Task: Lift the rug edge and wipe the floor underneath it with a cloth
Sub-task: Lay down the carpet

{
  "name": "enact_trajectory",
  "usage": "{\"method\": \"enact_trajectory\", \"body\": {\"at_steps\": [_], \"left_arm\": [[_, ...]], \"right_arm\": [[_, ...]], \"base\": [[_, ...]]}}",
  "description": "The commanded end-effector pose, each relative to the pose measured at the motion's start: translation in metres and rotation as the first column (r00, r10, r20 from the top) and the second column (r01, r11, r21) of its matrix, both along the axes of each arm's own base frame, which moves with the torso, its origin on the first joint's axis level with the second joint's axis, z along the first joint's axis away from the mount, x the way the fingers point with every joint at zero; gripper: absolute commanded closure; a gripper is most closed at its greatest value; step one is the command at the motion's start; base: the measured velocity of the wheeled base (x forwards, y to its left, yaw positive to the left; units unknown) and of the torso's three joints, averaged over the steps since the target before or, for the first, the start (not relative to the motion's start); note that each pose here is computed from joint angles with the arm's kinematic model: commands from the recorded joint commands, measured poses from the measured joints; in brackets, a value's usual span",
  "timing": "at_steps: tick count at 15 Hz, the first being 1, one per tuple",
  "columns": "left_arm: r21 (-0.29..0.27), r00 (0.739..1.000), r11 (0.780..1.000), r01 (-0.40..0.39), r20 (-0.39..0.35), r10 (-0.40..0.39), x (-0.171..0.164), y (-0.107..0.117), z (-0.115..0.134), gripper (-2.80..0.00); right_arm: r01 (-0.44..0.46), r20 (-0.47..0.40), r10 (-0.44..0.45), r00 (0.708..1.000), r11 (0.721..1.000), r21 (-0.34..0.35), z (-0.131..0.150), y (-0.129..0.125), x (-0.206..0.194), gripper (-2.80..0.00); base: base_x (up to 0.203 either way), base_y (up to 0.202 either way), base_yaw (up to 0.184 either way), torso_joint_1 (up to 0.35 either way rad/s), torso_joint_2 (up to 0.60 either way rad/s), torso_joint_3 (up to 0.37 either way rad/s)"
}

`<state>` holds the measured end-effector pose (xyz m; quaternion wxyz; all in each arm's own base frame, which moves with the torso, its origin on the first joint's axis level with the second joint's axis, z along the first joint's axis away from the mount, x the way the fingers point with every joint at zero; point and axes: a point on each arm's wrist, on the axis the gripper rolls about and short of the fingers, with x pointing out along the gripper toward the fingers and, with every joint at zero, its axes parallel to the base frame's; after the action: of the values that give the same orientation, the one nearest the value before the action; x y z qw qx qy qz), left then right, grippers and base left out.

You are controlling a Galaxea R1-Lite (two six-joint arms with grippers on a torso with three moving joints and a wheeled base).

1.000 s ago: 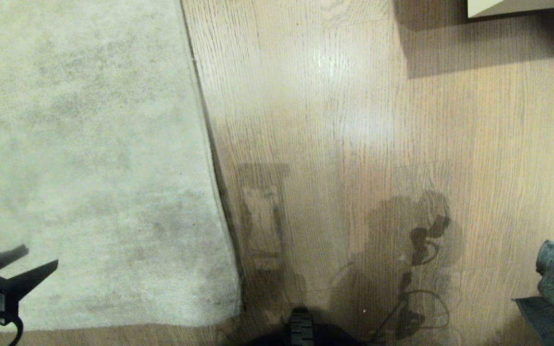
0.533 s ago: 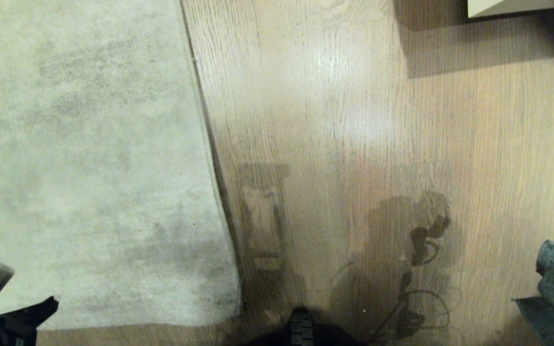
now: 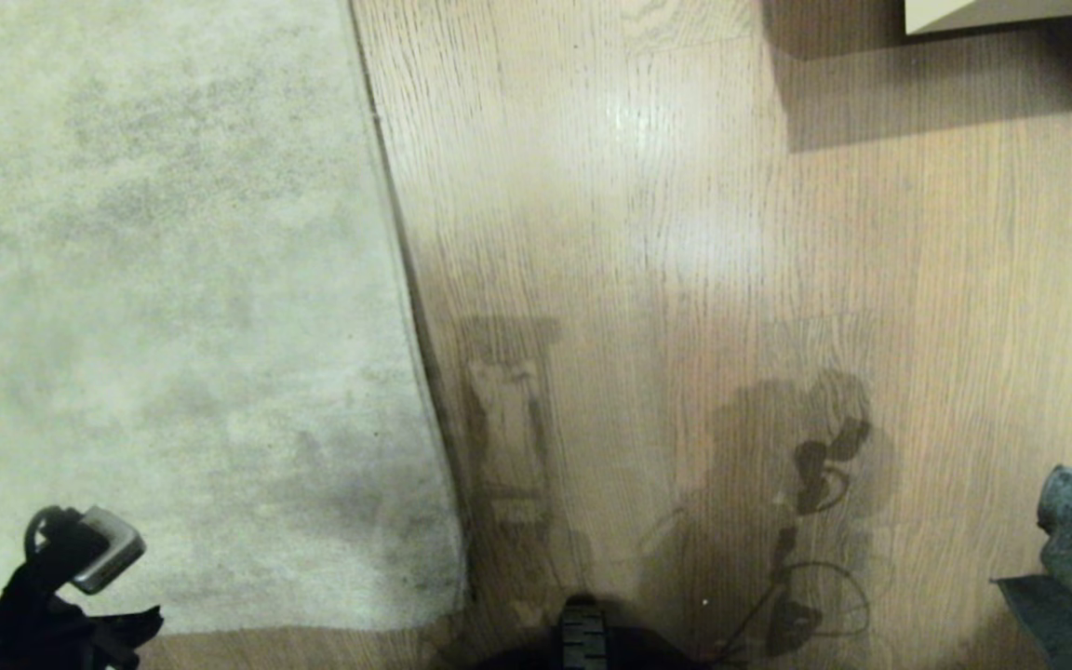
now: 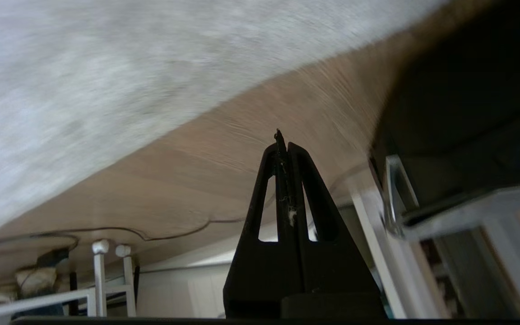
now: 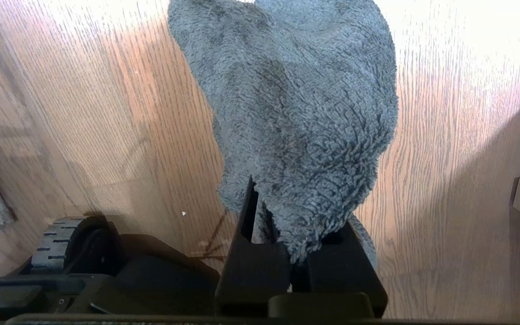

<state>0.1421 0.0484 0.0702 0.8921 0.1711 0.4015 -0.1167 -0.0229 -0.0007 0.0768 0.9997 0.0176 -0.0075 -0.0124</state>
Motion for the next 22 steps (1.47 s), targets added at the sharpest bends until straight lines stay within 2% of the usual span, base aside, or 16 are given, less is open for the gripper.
{"method": "enact_trajectory", "body": {"at_steps": [1,3,6,7,10,11,14,16,19,22], "left_arm": [[-0.020,0.990,0.996,0.084,-0.114,-0.086,0.019,-0.007,-0.019,0.00],[-0.017,0.973,0.985,0.172,-0.154,-0.173,0.030,-0.019,-0.026,0.00],[0.002,0.945,0.967,0.253,-0.215,-0.247,0.047,-0.034,-0.038,0.00],[0.021,0.940,0.961,0.277,-0.215,-0.267,0.053,-0.039,-0.042,0.00],[0.136,0.940,0.938,0.318,-0.171,-0.294,0.067,-0.057,-0.046,0.00],[0.153,0.934,0.929,0.337,-0.178,-0.309,0.069,-0.062,-0.049,0.00],[0.164,0.906,0.902,0.399,-0.224,-0.360,0.071,-0.078,-0.062,0.00],[0.199,0.894,0.881,0.430,-0.228,-0.385,0.074,-0.089,-0.070,0.00],[0.211,0.870,0.853,0.478,-0.246,-0.427,0.075,-0.103,-0.081,0.00],[0.260,0.870,0.832,0.491,-0.200,-0.451,0.081,-0.117,-0.089,0.00]], "right_arm": [[0.000,-0.001,0.000,1.000,1.000,0.000,0.000,0.000,0.000,0.00],[0.001,-0.001,-0.001,1.000,1.000,0.000,0.000,0.000,0.000,0.00],[0.000,-0.001,0.000,1.000,1.000,0.000,0.000,0.000,0.000,0.00],[0.000,-0.002,0.000,1.000,1.000,0.000,0.000,0.000,0.000,0.00],[0.001,-0.002,-0.001,1.000,1.000,0.000,0.000,0.000,0.000,0.00],[-0.001,-0.001,0.001,1.000,1.000,0.000,0.000,0.000,0.000,0.00],[-0.001,-0.001,0.001,1.000,1.000,0.000,0.000,0.000,0.000,0.00],[0.000,-0.002,0.000,1.000,1.000,0.000,0.000,0.000,0.000,0.00],[-0.001,-0.002,0.001,1.000,1.000,0.000,0.000,0.000,0.000,0.00],[-0.001,-0.001,0.001,1.000,1.000,0.000,0.000,0.000,0.000,0.00]], "base": [[0.000,0.000,0.000,0.000,0.00,0.000],[0.000,0.000,0.000,0.000,0.00,0.000],[0.000,0.000,0.000,0.000,0.00,0.000],[0.000,0.000,0.000,0.000,0.00,0.000],[0.000,0.000,0.000,0.000,0.00,0.000],[0.000,0.000,0.000,0.000,0.00,0.000],[0.000,0.000,0.000,0.000,0.00,0.000],[0.000,0.000,0.000,0.000,0.00,0.000],[0.000,0.000,0.000,0.000,0.00,0.000],[0.000,0.000,0.000,0.000,0.00,0.000]]}}
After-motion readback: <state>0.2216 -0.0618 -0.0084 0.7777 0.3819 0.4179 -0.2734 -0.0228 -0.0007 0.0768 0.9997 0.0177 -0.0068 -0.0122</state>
